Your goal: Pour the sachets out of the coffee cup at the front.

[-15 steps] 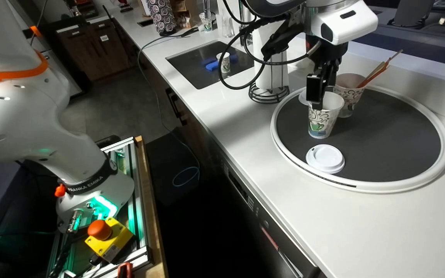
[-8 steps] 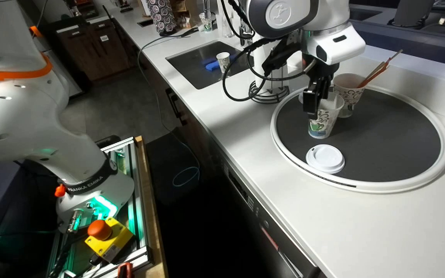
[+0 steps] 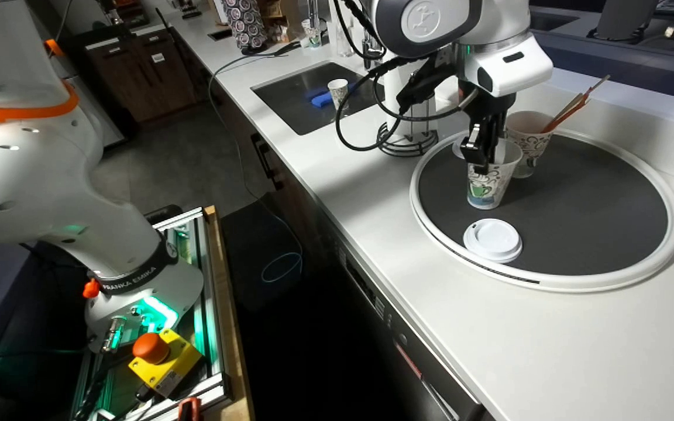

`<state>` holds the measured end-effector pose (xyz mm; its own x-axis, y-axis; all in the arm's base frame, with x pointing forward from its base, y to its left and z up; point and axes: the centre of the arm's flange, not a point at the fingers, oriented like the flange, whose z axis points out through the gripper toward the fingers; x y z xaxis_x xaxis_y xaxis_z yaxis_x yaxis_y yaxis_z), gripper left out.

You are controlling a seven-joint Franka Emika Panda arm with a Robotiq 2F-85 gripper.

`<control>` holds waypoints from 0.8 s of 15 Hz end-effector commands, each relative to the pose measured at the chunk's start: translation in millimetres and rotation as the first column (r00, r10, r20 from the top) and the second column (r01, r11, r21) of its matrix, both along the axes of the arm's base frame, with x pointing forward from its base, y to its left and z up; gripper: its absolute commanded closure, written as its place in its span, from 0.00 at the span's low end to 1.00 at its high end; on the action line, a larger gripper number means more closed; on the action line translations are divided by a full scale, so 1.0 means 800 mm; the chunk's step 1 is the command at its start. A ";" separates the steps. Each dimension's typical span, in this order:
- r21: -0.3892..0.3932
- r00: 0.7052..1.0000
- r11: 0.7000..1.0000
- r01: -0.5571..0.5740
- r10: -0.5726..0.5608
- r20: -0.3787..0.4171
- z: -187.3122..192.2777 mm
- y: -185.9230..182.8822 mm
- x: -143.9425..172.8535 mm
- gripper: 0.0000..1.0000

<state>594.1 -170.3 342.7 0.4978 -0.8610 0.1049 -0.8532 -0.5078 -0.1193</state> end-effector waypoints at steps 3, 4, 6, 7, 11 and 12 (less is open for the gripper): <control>-0.016 0.999 0.999 0.041 -0.041 0.003 0.019 0.017 -0.025 1.00; -0.017 0.999 0.999 0.044 -0.044 0.003 0.021 0.019 -0.027 0.99; -0.037 0.999 0.999 0.032 -0.032 0.001 0.034 0.024 -0.038 0.99; -0.082 1.000 0.996 0.017 -0.017 0.001 0.046 0.025 -0.048 0.99; -0.345 0.999 0.938 0.043 -0.030 0.042 0.114 0.015 -0.083 0.99; -0.396 0.997 0.916 0.060 -0.038 0.062 0.131 0.014 -0.082 0.99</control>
<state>557.8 -173.9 409.4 0.4796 -0.8076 0.3431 -0.8589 -0.5121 -0.0048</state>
